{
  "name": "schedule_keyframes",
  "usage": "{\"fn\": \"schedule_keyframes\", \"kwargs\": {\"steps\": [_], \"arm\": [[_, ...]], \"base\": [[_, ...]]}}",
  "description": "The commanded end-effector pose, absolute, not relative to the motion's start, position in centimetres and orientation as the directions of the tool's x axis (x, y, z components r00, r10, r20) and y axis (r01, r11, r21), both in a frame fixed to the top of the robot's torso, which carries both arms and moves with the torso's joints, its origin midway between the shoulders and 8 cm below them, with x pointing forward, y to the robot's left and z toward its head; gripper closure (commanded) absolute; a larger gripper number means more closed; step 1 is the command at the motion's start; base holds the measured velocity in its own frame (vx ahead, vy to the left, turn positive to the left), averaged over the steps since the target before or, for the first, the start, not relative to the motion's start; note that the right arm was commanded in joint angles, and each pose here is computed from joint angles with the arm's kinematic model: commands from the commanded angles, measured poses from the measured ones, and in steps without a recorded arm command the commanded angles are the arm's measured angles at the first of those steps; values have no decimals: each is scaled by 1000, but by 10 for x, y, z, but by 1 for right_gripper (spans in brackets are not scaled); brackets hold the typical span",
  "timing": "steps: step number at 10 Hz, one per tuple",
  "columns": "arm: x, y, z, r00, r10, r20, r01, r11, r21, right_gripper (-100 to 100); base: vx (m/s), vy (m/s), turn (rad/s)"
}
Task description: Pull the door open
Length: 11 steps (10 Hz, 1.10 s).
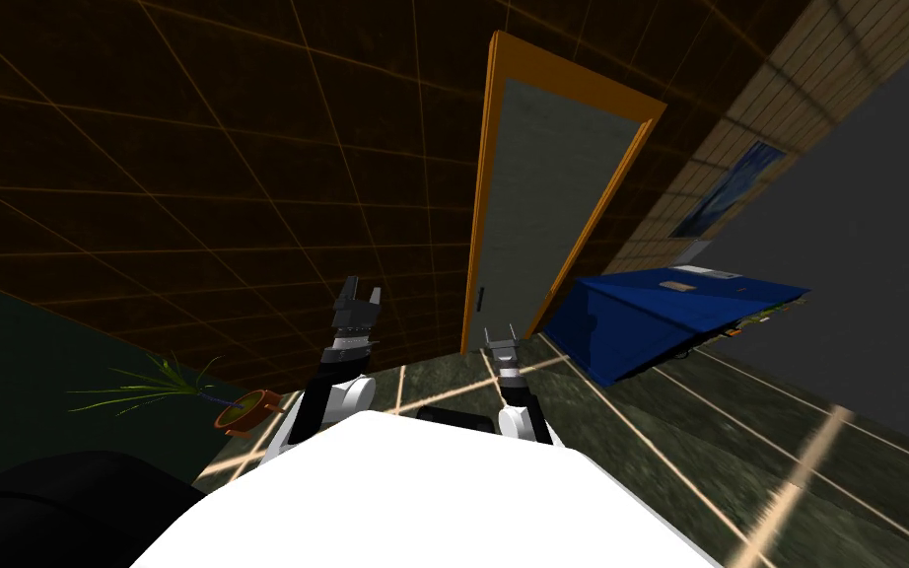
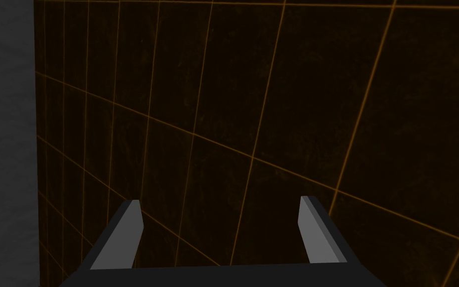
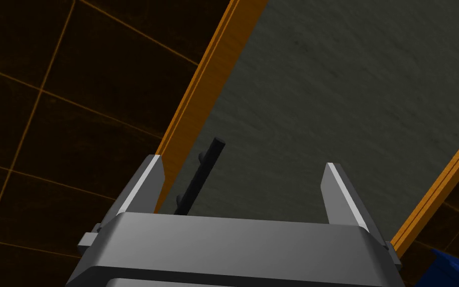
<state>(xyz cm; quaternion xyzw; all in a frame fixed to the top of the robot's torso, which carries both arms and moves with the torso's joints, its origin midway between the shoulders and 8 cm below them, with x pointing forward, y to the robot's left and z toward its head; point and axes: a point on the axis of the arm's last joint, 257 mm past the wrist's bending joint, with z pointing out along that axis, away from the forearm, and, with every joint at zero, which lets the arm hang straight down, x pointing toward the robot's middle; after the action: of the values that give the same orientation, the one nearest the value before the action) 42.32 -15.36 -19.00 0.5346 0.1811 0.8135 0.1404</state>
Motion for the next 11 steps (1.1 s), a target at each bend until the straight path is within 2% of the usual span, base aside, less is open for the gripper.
{"fn": "schedule_keyframes", "kwargs": {"steps": [1,11], "arm": [[425,-150,-205,-378,373,847,7,-914,405,-100],[419,-149,-286,-251,161,954,176,-962,209,-100]], "base": [[59,7,49],[76,7,59]]}}
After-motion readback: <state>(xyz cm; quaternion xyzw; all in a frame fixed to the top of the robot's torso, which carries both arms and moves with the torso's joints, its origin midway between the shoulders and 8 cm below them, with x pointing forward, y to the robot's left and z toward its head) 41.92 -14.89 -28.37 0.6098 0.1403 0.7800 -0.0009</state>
